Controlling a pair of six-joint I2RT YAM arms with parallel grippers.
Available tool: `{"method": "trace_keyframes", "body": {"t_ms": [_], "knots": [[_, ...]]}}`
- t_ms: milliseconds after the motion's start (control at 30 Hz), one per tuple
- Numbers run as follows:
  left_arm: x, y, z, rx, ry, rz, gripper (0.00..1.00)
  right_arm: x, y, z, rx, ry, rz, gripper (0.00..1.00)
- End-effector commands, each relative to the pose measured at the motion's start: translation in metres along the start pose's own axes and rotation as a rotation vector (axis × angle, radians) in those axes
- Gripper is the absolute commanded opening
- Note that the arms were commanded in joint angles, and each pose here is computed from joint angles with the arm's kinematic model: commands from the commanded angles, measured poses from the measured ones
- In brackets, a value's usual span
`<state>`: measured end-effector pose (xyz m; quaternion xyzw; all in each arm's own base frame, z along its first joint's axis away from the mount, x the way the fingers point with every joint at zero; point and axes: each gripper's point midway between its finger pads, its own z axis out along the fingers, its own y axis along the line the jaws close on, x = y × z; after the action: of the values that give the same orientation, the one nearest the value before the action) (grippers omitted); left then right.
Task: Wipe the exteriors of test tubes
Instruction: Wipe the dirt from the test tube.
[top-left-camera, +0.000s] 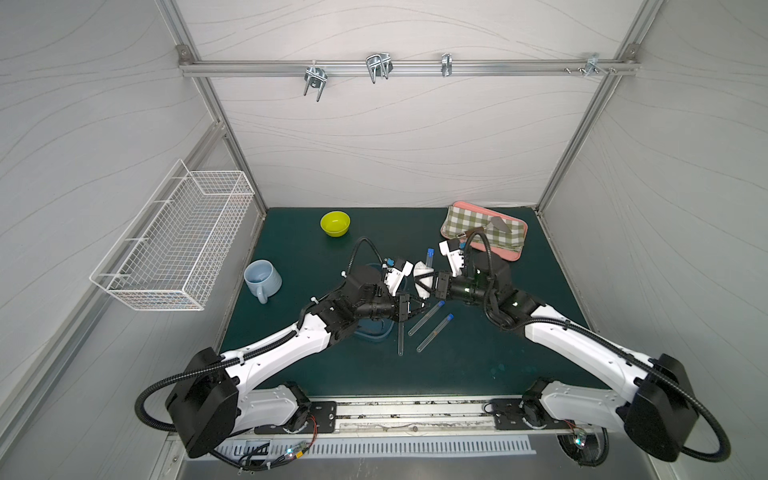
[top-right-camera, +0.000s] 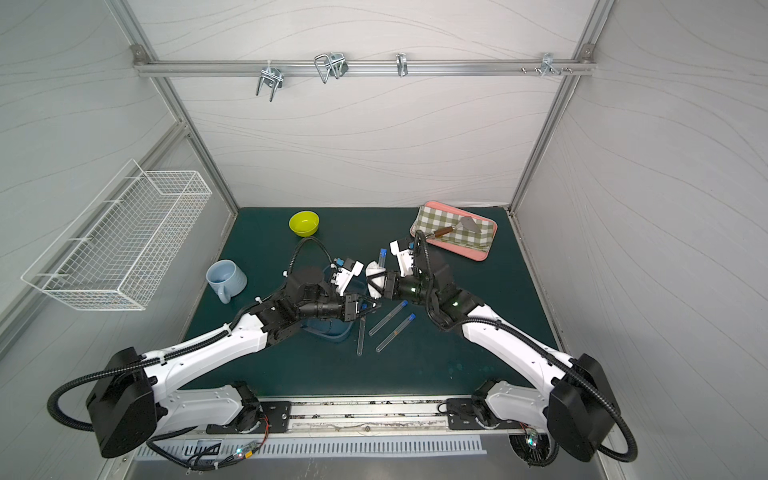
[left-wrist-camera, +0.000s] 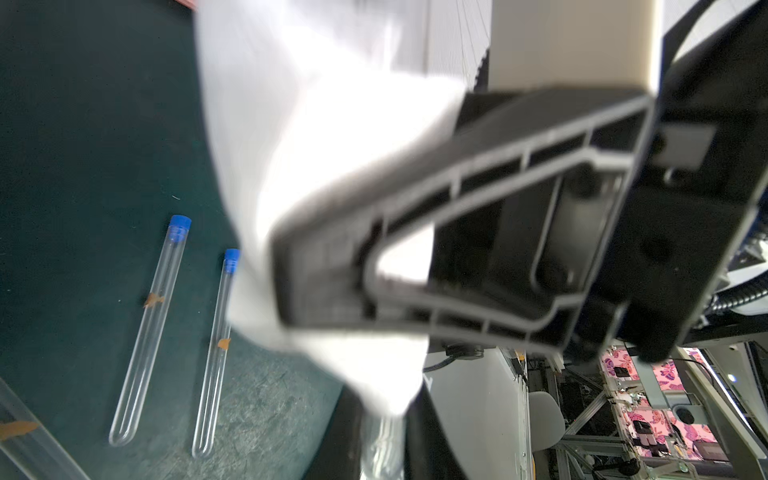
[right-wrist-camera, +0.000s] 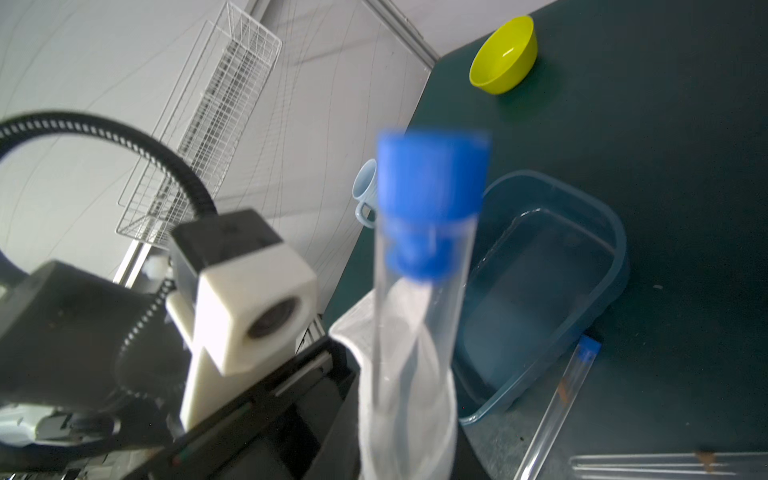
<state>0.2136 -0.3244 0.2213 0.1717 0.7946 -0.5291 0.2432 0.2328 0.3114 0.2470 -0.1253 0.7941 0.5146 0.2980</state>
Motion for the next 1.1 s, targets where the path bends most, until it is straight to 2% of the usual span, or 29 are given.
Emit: {"method": "trace_keyframes", "body": {"t_ms": [0, 300, 433, 633, 733, 833, 1067], "knots": [[-0.028, -0.030, -0.007, 0.083, -0.089, 0.078, 0.07, -0.001, -0.016, -0.001, 0.067, -0.023, 0.031, 0.22], [-0.027, -0.030, -0.008, 0.081, -0.093, 0.078, 0.07, -0.069, -0.010, 0.003, 0.039, -0.077, -0.045, 0.22], [-0.028, -0.030, -0.009, 0.080, -0.096, 0.079, 0.07, -0.061, -0.008, 0.005, 0.016, -0.055, -0.028, 0.22], [-0.027, -0.029, -0.008, 0.075, -0.093, 0.080, 0.07, -0.014, -0.007, -0.001, 0.036, -0.018, 0.013, 0.22], [-0.027, -0.029, -0.009, 0.075, -0.093, 0.082, 0.07, -0.002, -0.013, -0.002, 0.045, -0.015, 0.042, 0.22], [-0.027, -0.029, -0.009, 0.074, -0.091, 0.084, 0.07, -0.008, -0.016, 0.000, 0.057, -0.018, 0.027, 0.22], [-0.027, -0.031, -0.011, 0.076, -0.091, 0.093, 0.07, -0.065, -0.009, 0.003, 0.042, -0.046, -0.043, 0.22]]}}
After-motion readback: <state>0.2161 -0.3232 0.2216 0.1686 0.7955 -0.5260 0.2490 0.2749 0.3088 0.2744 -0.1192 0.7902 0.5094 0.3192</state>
